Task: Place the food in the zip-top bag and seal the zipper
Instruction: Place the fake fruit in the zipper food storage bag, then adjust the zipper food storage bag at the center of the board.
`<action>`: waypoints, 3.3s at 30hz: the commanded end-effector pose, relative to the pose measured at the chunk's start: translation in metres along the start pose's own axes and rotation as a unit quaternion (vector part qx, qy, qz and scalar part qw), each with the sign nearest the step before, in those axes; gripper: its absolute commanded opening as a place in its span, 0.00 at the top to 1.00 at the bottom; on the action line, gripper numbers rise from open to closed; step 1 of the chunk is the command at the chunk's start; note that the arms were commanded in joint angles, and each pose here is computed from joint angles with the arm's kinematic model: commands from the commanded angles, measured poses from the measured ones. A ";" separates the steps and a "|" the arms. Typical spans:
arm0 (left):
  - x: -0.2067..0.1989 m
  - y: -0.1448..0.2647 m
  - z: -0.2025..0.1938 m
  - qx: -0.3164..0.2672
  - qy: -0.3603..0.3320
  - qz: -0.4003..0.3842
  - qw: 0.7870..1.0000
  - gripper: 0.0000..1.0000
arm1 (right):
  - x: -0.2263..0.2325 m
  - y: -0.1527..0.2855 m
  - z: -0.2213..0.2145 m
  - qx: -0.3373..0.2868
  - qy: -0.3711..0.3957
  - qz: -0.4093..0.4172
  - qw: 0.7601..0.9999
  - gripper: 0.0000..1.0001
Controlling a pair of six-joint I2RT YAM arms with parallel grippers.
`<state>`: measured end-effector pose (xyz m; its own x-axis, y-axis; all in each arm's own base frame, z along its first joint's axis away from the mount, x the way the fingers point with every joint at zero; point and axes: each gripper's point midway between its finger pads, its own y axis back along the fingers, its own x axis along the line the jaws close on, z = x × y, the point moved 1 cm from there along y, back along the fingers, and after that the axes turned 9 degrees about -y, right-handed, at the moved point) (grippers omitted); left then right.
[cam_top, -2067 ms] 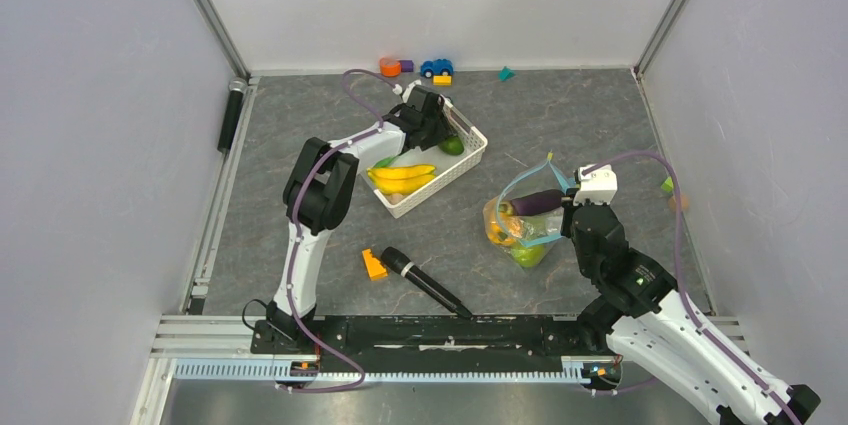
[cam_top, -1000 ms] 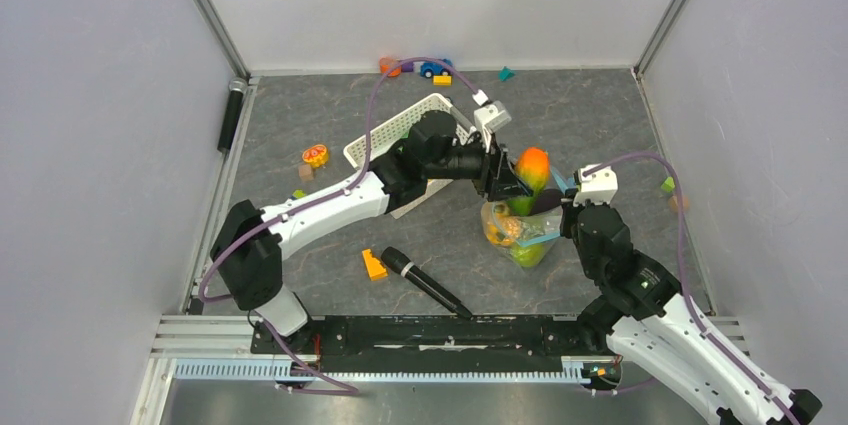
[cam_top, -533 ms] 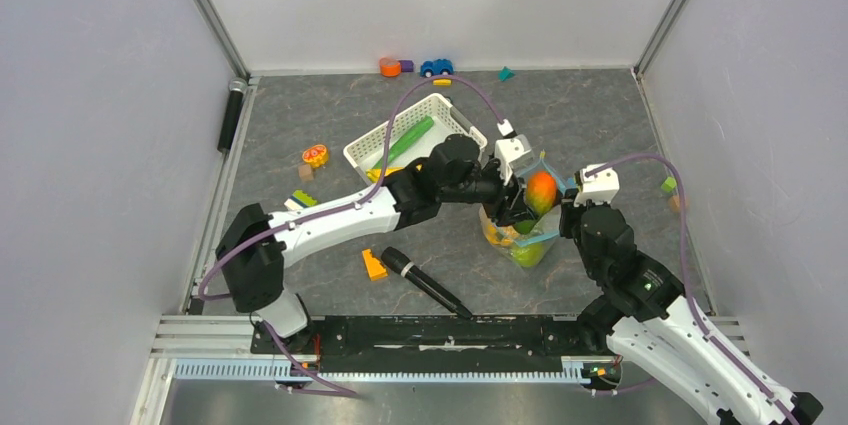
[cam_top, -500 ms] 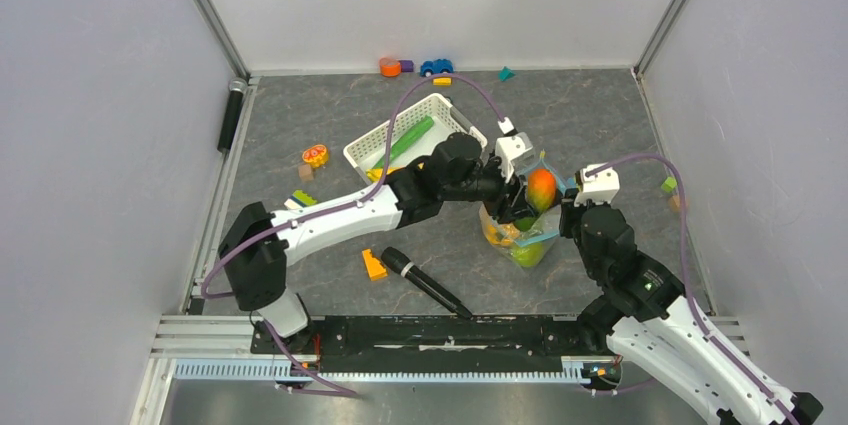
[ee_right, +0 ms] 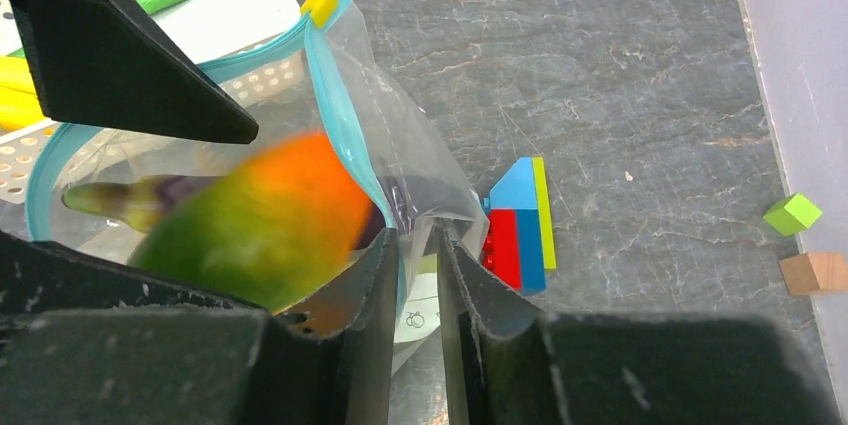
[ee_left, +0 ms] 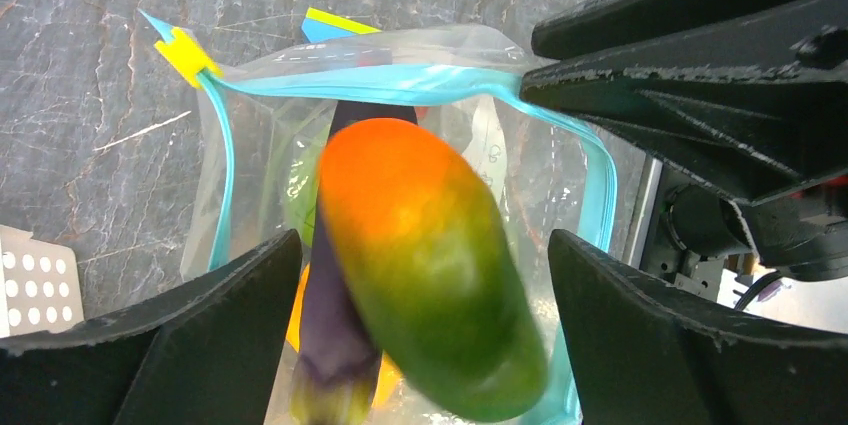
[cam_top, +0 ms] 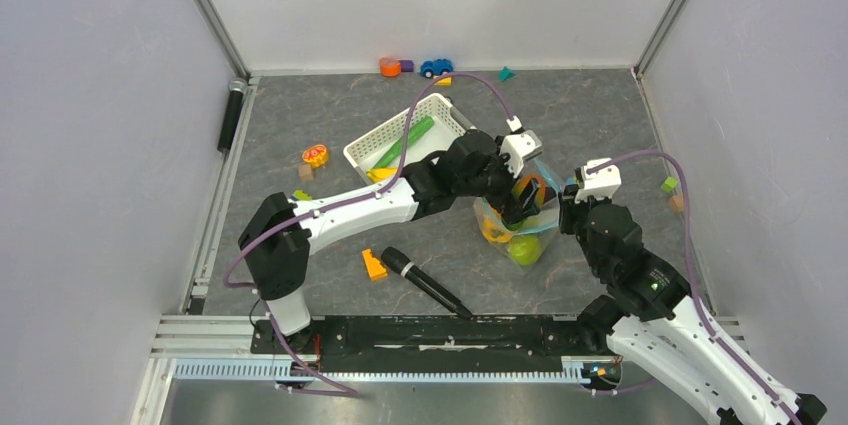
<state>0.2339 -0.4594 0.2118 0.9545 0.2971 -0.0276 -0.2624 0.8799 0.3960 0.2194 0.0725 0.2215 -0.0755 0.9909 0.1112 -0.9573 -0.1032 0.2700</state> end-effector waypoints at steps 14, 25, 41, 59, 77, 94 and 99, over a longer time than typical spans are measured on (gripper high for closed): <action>-0.002 0.040 0.050 -0.069 -0.027 0.014 0.997 0.00 | 0.005 -0.001 0.026 -0.031 0.003 0.003 1.000 0.73; 0.063 0.077 0.036 -0.049 0.029 0.215 0.975 0.00 | 0.007 0.003 0.032 -0.044 -0.005 0.016 0.999 0.73; 0.050 0.043 0.004 0.028 0.066 0.121 0.990 0.00 | 0.016 0.001 0.031 -0.039 -0.004 0.038 0.998 0.73; 0.031 0.041 0.016 0.000 0.058 0.063 0.996 0.98 | 0.025 -0.005 0.030 -0.023 0.014 0.051 0.998 0.72; 0.032 0.059 0.025 -0.025 0.062 0.080 0.995 0.98 | 0.023 -0.014 0.011 0.038 0.045 0.030 0.998 0.55; 0.102 0.126 0.086 -0.090 0.030 0.295 0.951 0.98 | 0.057 0.008 0.124 -0.105 -0.059 0.103 0.987 1.00; 0.033 0.094 0.076 -0.075 0.062 0.067 0.993 0.96 | 0.092 -0.007 0.116 -0.088 -0.051 0.171 0.980 1.00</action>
<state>0.2875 -0.3715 0.3057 0.7518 0.6583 0.0383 -0.6379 0.7113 0.2952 0.2418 0.1175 0.3257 -0.2421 0.9463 0.2143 -0.9571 -0.2691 0.1072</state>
